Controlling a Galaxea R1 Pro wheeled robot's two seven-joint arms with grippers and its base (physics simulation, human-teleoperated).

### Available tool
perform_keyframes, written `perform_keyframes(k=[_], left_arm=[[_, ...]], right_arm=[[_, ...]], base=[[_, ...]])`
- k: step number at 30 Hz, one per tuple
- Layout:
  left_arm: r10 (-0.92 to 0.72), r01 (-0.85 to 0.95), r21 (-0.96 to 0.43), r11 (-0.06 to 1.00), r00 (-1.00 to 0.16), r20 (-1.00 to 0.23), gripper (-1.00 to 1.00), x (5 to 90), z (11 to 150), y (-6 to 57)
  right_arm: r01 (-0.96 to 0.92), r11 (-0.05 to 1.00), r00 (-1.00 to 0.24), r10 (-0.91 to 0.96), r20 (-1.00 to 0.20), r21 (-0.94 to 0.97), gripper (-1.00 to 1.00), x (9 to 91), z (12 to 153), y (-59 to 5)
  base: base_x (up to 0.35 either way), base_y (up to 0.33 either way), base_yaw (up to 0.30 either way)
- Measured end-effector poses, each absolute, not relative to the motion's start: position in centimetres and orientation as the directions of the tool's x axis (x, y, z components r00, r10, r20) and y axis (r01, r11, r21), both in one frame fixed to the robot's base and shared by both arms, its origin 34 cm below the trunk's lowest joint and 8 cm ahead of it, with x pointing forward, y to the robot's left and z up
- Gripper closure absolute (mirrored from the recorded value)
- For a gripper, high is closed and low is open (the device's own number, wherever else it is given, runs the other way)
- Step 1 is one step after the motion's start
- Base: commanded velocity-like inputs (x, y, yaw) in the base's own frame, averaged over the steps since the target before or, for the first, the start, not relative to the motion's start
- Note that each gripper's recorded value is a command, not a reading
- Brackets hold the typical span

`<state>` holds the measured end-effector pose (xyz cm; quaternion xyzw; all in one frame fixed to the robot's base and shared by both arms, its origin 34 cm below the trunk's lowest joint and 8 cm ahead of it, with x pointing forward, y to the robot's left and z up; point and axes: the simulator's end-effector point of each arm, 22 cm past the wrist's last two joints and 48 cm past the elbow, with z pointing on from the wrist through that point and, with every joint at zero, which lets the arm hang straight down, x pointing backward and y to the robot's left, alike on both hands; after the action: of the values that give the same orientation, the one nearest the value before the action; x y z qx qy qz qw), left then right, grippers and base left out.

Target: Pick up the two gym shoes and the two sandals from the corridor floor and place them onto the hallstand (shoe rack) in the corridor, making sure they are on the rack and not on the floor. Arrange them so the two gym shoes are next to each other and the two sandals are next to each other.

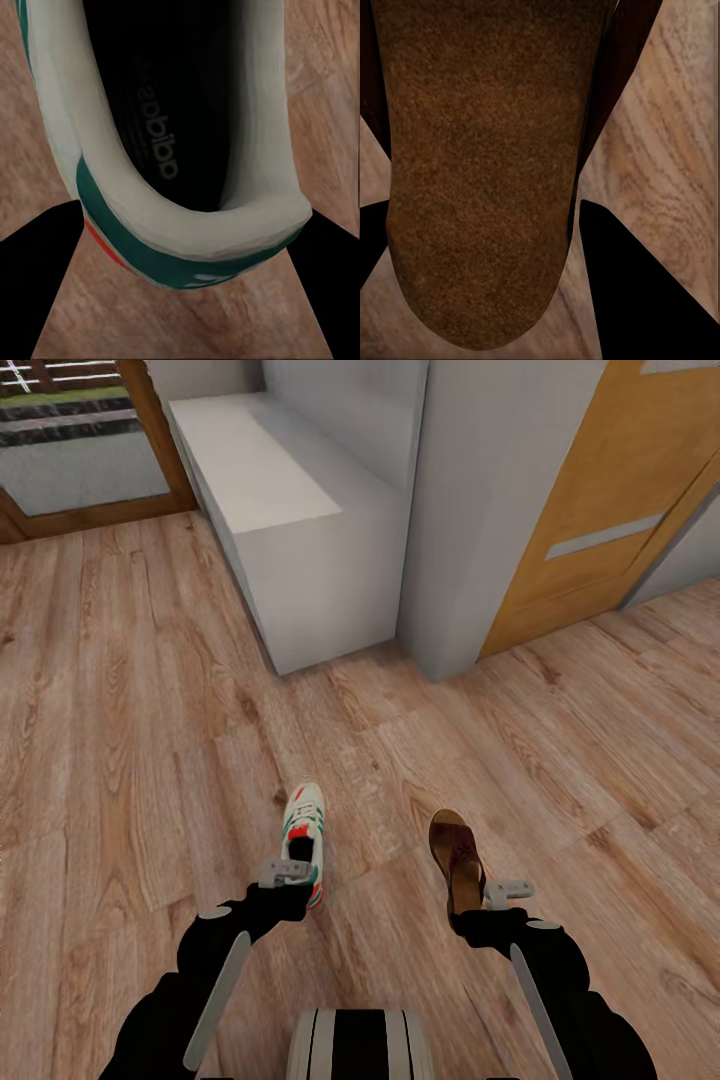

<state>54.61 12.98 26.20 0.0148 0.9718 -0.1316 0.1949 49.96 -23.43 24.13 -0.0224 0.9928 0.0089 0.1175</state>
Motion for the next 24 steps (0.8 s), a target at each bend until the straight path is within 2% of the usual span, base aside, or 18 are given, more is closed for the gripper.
perform_keyframes(k=[5,12,18,24], left_arm=[[-0.009,0.071,-0.244,0.967,-0.949,-0.315,1.0,53.6,27.0,13.5],[-0.101,-0.042,-0.208,0.977,-0.954,-0.282,1.0,54.0,27.9,18.1],[-0.102,-0.058,-0.203,0.977,-0.972,-0.213,1.0,52.9,28.8,18.6],[-0.096,-0.056,-0.198,0.979,-0.975,-0.2,1.0,52.9,30.1,18.6]], right_arm=[[-0.046,0.999,-0.971,-0.042,-0.233,0.014,1.0,50.3,25.3,-23.4],[-0.046,0.999,-0.972,-0.041,-0.232,0.015,1.0,50.6,26.8,-23.5],[-0.046,0.999,-0.973,-0.04,-0.227,0.019,1.0,50.7,28.0,-23.4],[-0.046,0.999,-0.973,-0.041,-0.225,0.019,1.0,51.0,29.3,-23.3]], base=[[0.0,0.0,0.0],[0.0,0.0,0.0],[0.0,0.0,0.0],[0.0,0.0,0.0]])
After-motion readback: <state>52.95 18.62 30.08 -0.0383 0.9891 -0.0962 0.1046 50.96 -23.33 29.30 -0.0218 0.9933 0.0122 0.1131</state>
